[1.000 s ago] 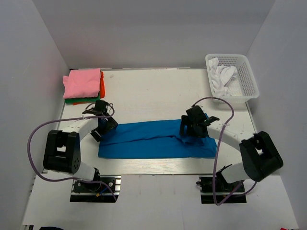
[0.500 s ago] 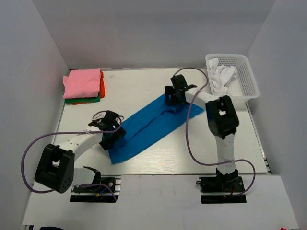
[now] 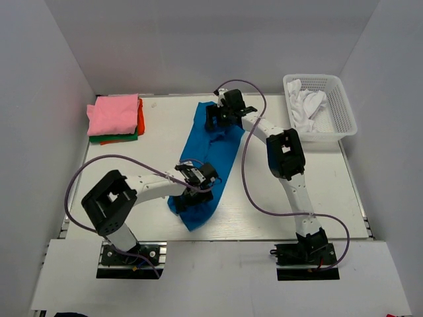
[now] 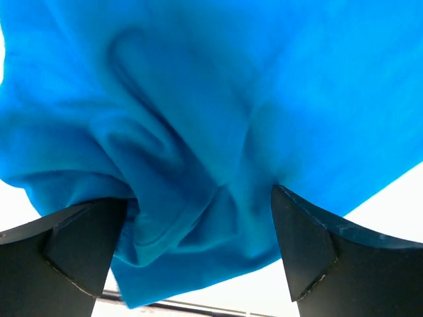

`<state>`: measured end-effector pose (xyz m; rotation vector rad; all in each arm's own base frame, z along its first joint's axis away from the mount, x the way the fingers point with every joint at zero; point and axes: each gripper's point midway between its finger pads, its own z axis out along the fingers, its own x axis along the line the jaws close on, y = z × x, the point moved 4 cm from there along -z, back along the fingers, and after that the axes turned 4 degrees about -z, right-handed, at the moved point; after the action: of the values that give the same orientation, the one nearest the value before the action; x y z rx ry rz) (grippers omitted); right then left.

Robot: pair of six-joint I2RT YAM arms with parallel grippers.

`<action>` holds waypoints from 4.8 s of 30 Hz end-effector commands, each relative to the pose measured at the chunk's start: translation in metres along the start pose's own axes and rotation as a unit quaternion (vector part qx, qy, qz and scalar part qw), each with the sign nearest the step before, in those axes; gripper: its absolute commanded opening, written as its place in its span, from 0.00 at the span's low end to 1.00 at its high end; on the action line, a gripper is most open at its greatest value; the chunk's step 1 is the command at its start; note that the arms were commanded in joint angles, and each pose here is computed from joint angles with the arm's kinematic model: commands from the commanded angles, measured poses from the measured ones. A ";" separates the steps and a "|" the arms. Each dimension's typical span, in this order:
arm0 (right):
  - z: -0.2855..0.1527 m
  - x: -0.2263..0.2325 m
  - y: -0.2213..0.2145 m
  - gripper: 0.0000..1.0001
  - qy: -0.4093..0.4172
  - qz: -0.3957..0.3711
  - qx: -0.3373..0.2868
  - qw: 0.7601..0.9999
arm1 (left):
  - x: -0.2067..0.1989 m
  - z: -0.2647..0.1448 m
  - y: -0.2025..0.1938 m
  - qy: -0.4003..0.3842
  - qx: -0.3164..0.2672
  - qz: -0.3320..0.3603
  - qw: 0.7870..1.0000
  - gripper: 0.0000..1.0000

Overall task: Fold and stack the t-shirts
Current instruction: Rotate the tshirt 90 degrees, then grab the bottom of the folded rectangular tshirt with both arms, then fold the folded rectangular tshirt in 1/3 of the way

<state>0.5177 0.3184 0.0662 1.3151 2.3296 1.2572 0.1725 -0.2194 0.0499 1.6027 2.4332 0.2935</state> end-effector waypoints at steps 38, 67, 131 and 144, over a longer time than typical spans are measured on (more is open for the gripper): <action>-0.084 0.055 -0.094 0.90 -0.085 0.083 0.109 0.987 | -0.008 -0.113 0.109 -0.158 -0.251 -0.019 0.955 1.00; -0.212 0.085 -0.154 0.90 0.008 0.134 0.086 0.987 | 0.010 -0.023 0.020 -0.247 0.071 0.101 0.961 1.00; -0.193 0.023 -0.032 0.00 -0.115 0.136 -0.042 0.983 | -0.109 -0.076 0.240 -0.183 -0.260 0.049 0.947 0.00; -0.142 -0.013 -0.011 0.00 -0.107 0.160 -0.030 0.981 | -0.135 -0.026 0.286 -0.190 -0.256 0.066 0.945 0.00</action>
<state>0.4235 0.2215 0.1297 1.7879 2.0174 1.1270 0.4501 -0.2351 0.1363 1.4770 1.8669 0.5081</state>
